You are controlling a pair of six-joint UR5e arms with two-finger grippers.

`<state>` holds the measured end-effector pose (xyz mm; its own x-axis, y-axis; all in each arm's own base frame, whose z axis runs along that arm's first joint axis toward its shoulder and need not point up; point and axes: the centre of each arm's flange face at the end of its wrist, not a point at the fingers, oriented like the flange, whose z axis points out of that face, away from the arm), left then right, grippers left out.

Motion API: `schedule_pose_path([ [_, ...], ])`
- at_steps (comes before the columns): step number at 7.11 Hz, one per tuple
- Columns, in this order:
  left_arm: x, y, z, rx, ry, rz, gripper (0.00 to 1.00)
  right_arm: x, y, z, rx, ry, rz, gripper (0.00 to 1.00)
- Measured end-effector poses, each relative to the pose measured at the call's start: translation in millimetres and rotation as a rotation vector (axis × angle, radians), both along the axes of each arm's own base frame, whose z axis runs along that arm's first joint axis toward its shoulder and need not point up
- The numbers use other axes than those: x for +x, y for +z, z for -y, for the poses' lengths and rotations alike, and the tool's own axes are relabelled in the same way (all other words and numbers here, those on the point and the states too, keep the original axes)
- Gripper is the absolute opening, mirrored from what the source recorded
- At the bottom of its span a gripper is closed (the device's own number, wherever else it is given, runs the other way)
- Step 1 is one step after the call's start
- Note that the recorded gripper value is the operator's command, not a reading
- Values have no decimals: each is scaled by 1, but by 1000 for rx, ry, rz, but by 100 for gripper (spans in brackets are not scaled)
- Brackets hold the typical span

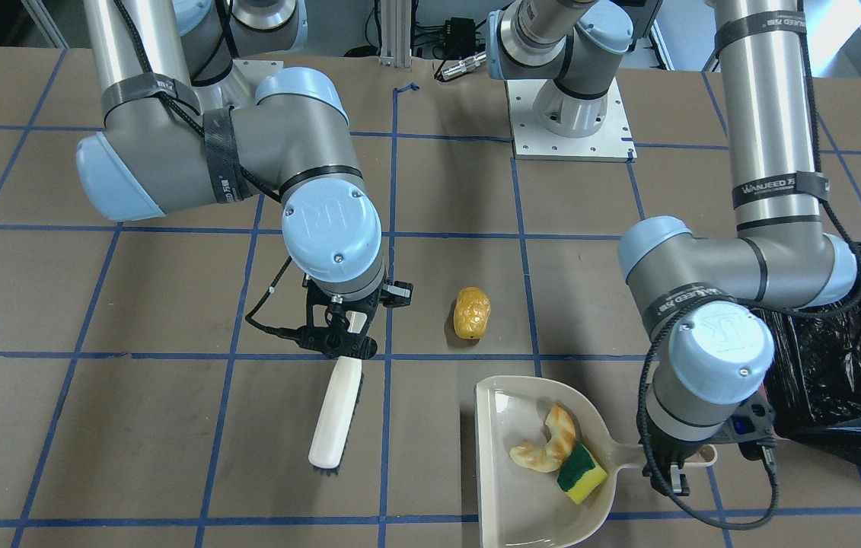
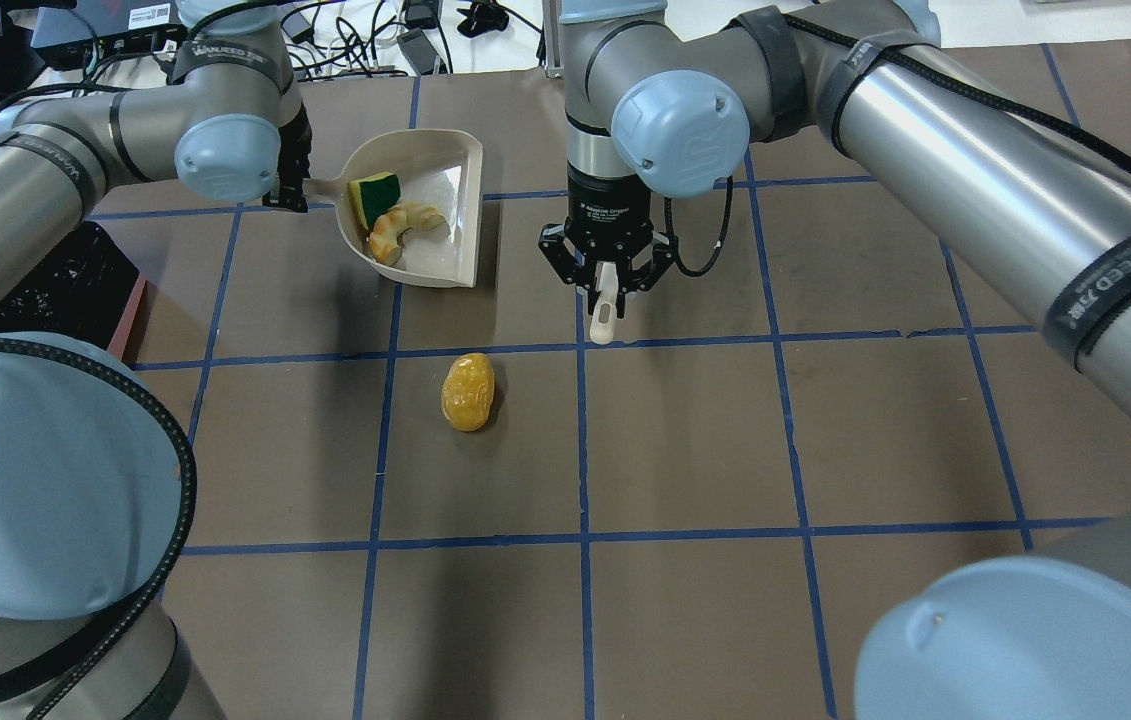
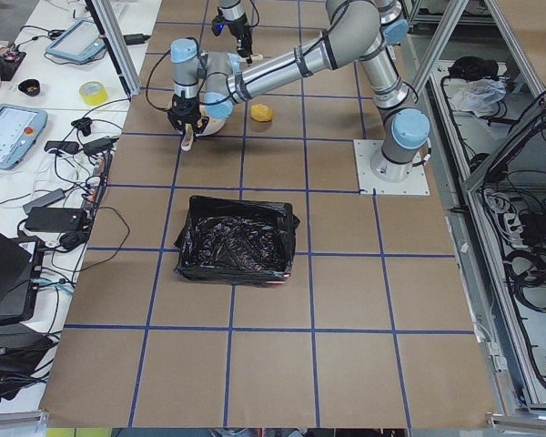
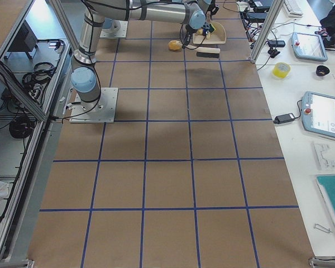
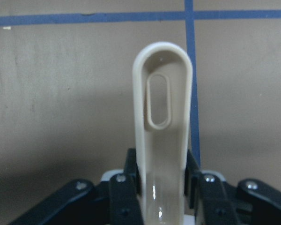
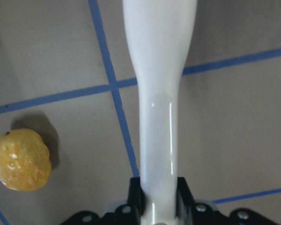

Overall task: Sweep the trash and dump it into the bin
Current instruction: 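Move the dustpan toward the potato while the right gripper brings the brush behind it, then sweep the yellow potato into the dustpan with the right gripper's brush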

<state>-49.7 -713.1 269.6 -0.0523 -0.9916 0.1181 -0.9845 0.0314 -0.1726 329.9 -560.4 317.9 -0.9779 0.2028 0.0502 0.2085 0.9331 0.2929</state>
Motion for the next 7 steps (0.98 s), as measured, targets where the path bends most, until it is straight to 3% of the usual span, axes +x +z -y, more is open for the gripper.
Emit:
schedule_pose_path([
  [2, 53, 12, -20, 11, -32, -43, 0, -12, 13, -58, 43, -65, -29, 0],
  [4, 67, 11, -70, 22, -51, -37, 0, 9, 5, -122, 69, -135, -81, 0],
  [5, 64, 7, -99, 15, -50, -6, 0, 33, -3, -148, 58, -160, -100, 0],
  [7, 59, -14, -157, -22, -39, 96, 0, 74, -16, -181, 49, -249, -68, 0],
])
